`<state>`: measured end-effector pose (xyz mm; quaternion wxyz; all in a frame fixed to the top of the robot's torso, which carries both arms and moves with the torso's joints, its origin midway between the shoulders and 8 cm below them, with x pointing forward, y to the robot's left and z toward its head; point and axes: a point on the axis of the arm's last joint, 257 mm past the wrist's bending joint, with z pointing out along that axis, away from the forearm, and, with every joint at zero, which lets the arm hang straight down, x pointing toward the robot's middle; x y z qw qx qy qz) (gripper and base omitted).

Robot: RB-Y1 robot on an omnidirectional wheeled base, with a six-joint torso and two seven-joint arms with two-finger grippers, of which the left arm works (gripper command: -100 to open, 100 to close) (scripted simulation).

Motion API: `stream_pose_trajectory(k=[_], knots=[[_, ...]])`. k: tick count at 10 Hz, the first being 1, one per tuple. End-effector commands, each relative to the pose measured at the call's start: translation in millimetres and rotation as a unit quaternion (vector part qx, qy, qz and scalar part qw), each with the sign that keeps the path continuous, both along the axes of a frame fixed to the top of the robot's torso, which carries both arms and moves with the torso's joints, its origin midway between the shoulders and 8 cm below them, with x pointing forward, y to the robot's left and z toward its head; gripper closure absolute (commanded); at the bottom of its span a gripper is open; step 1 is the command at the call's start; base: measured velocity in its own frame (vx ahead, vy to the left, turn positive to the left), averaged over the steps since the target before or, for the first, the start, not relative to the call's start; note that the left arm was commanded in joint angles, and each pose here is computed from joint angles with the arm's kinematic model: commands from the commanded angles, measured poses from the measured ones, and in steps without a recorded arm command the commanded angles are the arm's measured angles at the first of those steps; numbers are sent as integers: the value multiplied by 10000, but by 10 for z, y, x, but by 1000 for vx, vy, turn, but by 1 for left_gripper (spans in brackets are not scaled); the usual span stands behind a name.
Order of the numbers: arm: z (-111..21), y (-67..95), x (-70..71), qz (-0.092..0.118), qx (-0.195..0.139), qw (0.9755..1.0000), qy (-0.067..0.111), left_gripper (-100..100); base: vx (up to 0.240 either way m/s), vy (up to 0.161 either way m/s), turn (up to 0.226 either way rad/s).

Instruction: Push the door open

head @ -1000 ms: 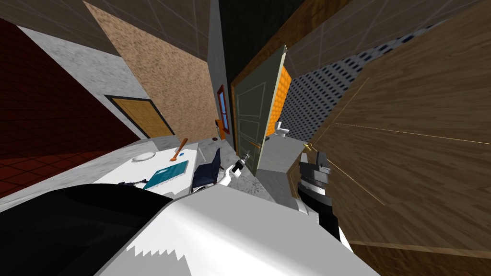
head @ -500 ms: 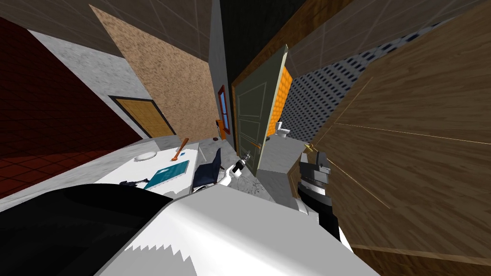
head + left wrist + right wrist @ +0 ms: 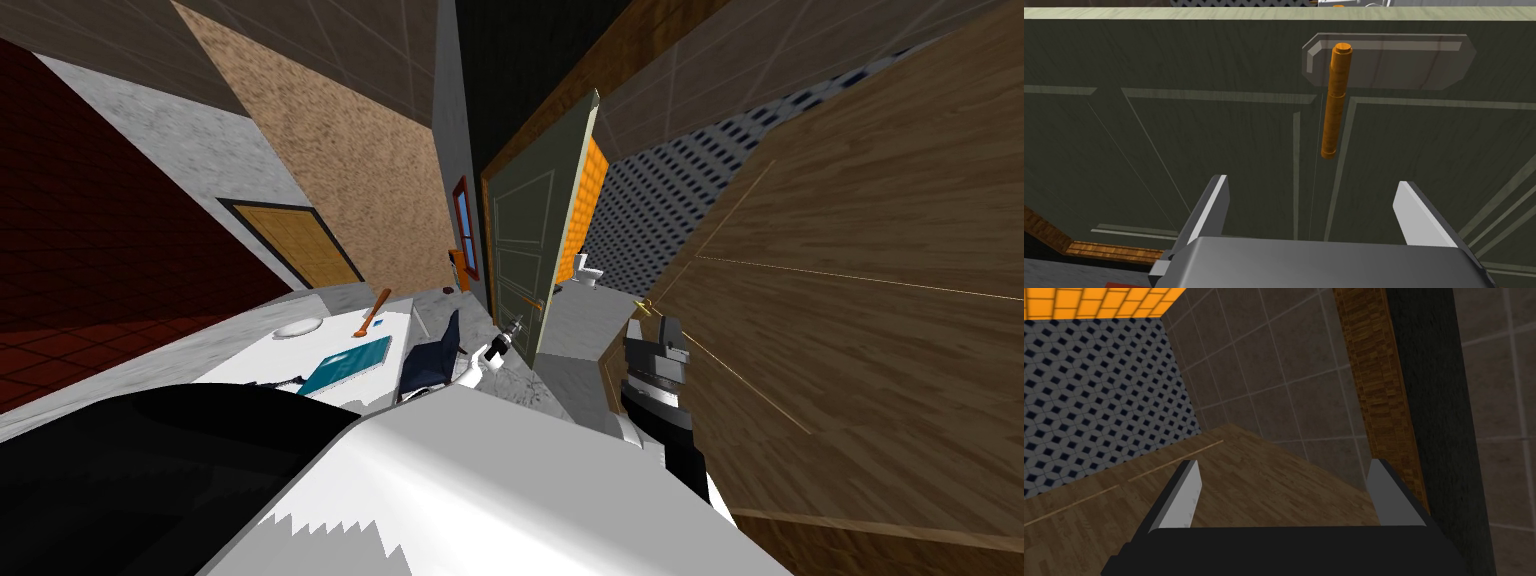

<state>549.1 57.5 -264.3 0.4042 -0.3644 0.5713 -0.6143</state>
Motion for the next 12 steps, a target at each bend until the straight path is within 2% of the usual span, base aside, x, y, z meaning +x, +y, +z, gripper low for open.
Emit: stream_pose_trajectory(k=[1,3,4,12], knots=[[0,0,0,0,0,10000,0,-100,0,0,0],[0,0,0,0,0,10000,0,-100,0,0,0],[-36,-69,-22,-78,17,10000,50,-100,29,18,95],[-36,-69,-22,-78,17,10000,50,-100,4,1,3]])
